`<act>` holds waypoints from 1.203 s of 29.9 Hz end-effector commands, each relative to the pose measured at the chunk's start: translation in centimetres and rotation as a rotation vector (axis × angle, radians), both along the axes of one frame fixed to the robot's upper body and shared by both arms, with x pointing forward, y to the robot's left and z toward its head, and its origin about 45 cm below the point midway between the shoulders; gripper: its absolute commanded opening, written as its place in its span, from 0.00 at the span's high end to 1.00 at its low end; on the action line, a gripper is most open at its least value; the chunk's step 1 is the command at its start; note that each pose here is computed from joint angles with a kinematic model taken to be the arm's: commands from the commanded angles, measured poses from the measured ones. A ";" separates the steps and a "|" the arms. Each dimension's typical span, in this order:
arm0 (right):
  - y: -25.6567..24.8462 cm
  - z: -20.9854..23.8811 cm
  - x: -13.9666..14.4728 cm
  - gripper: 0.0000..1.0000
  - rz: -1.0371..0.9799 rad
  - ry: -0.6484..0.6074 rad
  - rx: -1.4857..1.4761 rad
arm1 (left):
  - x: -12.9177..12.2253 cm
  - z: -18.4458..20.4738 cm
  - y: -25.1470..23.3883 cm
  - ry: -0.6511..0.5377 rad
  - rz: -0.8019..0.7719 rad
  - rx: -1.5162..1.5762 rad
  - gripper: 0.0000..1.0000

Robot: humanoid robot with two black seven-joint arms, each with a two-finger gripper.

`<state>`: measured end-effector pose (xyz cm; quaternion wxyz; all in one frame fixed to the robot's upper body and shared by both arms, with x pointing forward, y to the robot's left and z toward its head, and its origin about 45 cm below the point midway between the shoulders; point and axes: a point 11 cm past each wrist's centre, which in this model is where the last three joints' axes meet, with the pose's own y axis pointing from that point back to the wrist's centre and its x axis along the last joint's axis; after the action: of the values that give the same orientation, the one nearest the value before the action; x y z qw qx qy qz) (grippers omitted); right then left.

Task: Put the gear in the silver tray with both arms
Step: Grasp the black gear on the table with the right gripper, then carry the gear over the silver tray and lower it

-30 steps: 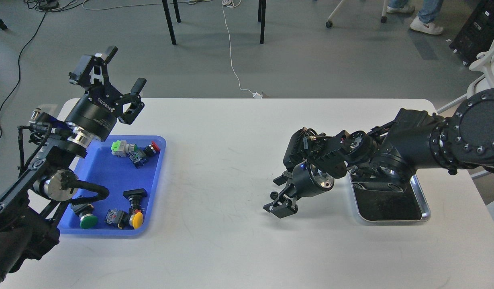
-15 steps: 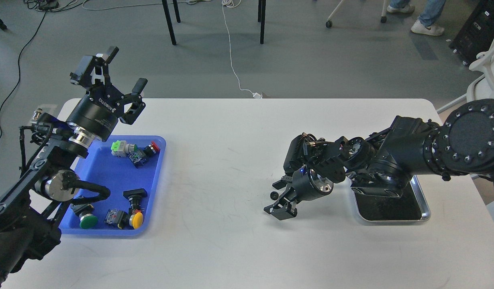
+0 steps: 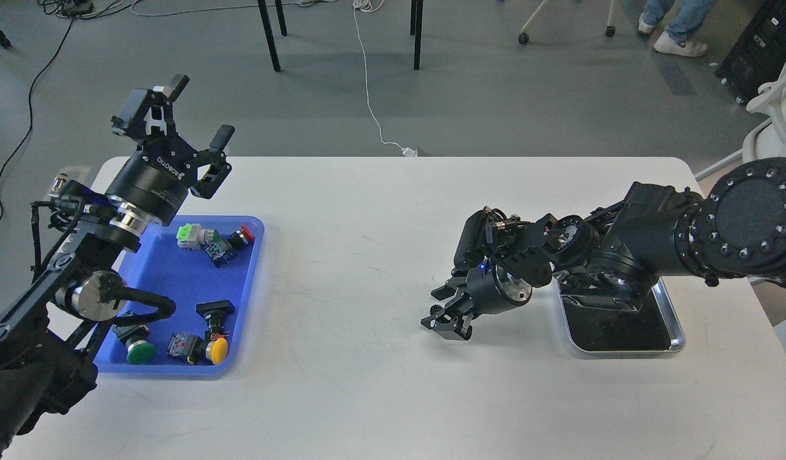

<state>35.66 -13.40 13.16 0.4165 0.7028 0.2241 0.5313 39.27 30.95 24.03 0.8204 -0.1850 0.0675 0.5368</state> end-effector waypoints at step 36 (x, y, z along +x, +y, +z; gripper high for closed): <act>-12.0 10.4 3.2 0.82 -0.252 -0.117 0.018 | 0.0 -0.1 -0.5 -0.001 -0.008 -0.009 0.02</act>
<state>39.15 -21.61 21.78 0.4657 0.6997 0.1263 0.5269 39.26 30.76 23.97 0.8213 -0.1854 0.0680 0.5352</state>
